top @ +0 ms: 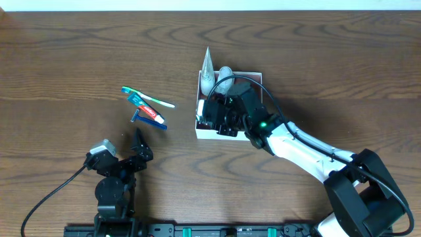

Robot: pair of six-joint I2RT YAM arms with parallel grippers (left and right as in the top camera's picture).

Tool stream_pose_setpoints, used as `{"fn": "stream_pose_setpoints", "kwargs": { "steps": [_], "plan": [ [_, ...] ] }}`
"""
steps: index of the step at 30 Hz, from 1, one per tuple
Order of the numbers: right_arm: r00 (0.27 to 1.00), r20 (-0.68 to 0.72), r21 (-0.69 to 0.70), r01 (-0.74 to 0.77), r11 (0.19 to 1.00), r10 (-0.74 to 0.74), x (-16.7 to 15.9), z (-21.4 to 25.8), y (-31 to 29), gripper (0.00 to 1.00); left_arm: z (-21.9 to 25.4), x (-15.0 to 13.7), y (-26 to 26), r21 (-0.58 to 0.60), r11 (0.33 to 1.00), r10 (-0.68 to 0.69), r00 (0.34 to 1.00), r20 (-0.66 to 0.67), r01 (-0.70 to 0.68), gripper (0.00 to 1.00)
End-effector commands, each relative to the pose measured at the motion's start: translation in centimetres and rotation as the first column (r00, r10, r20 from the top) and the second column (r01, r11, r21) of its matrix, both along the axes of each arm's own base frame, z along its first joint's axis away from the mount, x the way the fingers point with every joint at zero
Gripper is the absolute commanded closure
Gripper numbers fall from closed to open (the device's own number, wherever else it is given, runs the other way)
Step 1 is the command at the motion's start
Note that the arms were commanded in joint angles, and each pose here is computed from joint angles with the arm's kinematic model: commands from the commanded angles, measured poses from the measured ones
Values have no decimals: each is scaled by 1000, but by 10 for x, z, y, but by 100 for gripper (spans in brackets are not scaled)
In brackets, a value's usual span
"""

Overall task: Pack container
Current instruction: 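Lower the Dettol soap into the box's front-left area and release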

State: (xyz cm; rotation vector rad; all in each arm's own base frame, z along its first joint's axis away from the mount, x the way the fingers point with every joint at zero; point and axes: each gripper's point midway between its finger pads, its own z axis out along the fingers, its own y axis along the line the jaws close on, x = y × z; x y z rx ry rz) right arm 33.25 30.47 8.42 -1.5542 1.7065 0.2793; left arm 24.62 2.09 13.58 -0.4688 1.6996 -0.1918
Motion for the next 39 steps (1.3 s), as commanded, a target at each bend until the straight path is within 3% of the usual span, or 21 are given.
{"fn": "stream_pose_setpoints", "kwargs": {
  "steps": [1, 5, 10, 31, 39],
  "plan": [
    [1000, -1, -9, 18, 1000, -18, 5, -4, -3, 66, -19, -2, 2, 13, 1000, 9, 998, -57, -9, 2],
    [1000, 1, -10, 21, 1000, -21, 6, -4, -4, 52, -19, -2, 2, 13, 1000, 9, 998, -57, -9, 2],
    [1000, -1, -9, 28, 1000, -28, 6, -4, -4, 47, -19, -2, 2, 13, 1000, 9, 998, -57, -9, 2],
    [999, 16, 3, 51, 999, -52, 11, 1, -4, 43, -19, -2, 2, 13, 1000, 9, 998, -57, -9, 2],
    [992, 58, 107, 103, 989, -110, 18, 44, -2, 40, -19, -2, 2, 13, 1000, 9, 998, -57, -9, 2]
  ]
}}
